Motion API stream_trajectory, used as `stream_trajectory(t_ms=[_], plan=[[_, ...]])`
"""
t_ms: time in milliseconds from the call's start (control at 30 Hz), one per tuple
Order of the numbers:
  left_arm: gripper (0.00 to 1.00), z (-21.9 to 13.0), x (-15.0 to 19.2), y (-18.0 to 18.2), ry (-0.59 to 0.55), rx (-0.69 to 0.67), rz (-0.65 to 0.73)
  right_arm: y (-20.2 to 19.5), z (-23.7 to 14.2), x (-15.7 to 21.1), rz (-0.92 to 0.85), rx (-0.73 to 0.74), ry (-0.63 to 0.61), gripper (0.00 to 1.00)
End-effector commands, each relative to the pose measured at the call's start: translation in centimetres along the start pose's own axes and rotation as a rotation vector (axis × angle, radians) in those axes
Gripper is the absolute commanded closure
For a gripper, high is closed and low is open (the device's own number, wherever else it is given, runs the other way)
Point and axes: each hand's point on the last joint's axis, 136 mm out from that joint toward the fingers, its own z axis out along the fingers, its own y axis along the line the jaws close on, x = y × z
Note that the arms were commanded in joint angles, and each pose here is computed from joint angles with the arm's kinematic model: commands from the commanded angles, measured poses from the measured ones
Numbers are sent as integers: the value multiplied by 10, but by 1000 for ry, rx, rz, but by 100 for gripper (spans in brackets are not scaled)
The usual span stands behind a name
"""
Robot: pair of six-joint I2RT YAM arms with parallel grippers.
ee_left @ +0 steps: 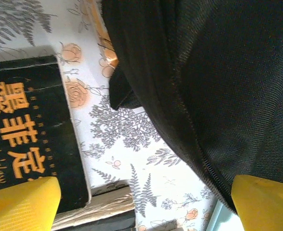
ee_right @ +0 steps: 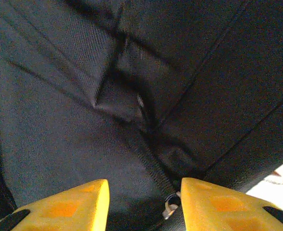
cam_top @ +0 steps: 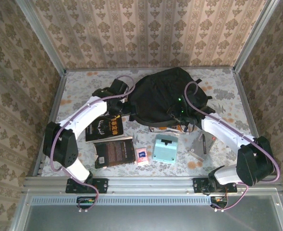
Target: Pack the student bag
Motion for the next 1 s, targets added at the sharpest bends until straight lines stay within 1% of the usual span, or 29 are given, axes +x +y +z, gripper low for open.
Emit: stream_trajectory(t_ms=[0,67,133,200,300,333,433,567,600,667,700,800,833,867,900,967], plan=[[7,2,1,-11,4,44,-22,28,12,25,48,-124,125,53],[8,5,3,-9,11,40,-27,30,14,32,35,-128,149,53],[9,6,6,-8,13,40,-28,24,14,38,31,-111,159,55],[11,7,9,-6,15,41,-30,12,15,45,33,-96,160,59],[14,14,17,-4,29,46,-27,-10,19,53,22,-58,163,62],[15,16,19,-3,35,44,-25,-10,13,52,9,-69,145,64],[18,23,27,3,53,32,-23,-20,10,52,-14,-46,128,67],[21,27,33,8,54,24,-16,-27,-3,47,-29,-7,95,70],[23,27,34,9,51,21,-15,-28,-8,44,-27,2,78,78],[25,29,35,11,50,18,-13,-30,-16,39,-22,17,51,98],[25,30,37,11,52,18,-12,-31,-20,36,-3,24,42,100],[28,30,37,9,51,26,-4,-33,-24,35,62,37,47,100],[28,31,38,9,54,28,1,-31,-24,36,82,30,56,95],[29,30,38,7,53,33,8,-27,-23,38,102,18,71,78],[29,30,38,6,52,34,14,-24,-22,40,124,11,90,70],[30,28,38,6,48,34,21,-16,-18,48,177,-11,146,60]])
